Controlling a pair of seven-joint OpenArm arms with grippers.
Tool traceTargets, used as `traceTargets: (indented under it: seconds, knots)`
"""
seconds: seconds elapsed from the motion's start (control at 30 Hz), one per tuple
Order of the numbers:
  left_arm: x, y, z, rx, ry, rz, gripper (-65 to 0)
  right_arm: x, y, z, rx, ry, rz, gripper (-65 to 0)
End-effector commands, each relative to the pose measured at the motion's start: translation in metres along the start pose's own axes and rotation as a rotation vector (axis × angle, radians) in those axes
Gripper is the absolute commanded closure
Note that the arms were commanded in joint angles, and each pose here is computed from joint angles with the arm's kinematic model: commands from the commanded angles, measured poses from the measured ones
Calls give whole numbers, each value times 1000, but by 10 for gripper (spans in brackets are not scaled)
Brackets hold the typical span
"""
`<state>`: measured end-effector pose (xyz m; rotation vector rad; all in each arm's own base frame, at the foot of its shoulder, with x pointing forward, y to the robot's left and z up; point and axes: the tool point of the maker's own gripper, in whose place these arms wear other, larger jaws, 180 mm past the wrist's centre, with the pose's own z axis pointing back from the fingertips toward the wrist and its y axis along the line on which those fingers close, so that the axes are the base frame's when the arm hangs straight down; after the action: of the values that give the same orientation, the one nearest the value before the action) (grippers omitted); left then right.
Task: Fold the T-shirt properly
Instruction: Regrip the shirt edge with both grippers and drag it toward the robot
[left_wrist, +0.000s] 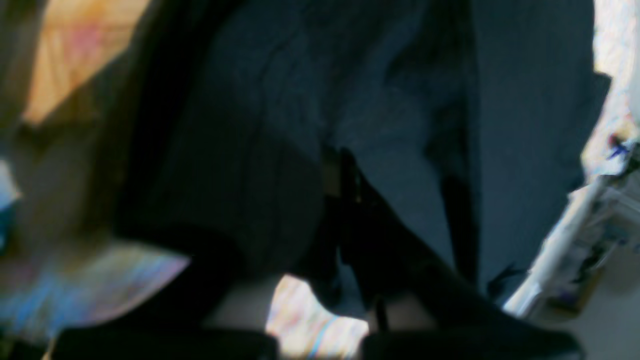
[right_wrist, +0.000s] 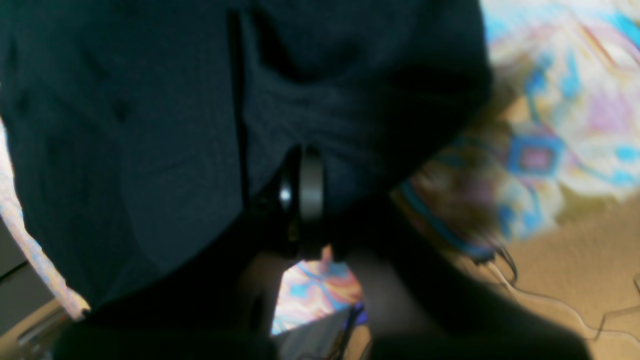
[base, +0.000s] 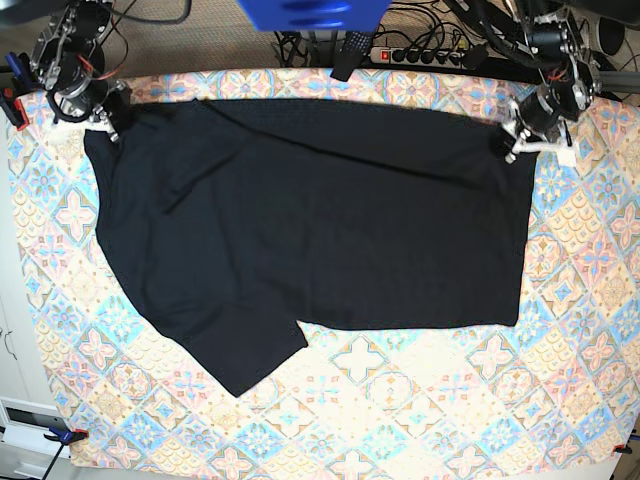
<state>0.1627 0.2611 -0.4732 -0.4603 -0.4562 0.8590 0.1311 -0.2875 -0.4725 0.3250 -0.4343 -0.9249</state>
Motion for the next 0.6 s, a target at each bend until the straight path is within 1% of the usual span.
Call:
traceTargets:
  seconds: [0.0,0.17,0.37,0.57]
  knots:
    - [7,2,10,15,-19,-31,0,13,-2,8,-5,-39,21,-7]
    - [4,-1,29,22,-33,-95,0,5,-12,10,-25,-22,17,-7]
    - [6,-3,30,19,-41,-99,0,0,-17,12,-36,-10,19,-7]
    - [6,-3,30,21,-41,-101,0,0,-17,20,-42,-20,40,-9]
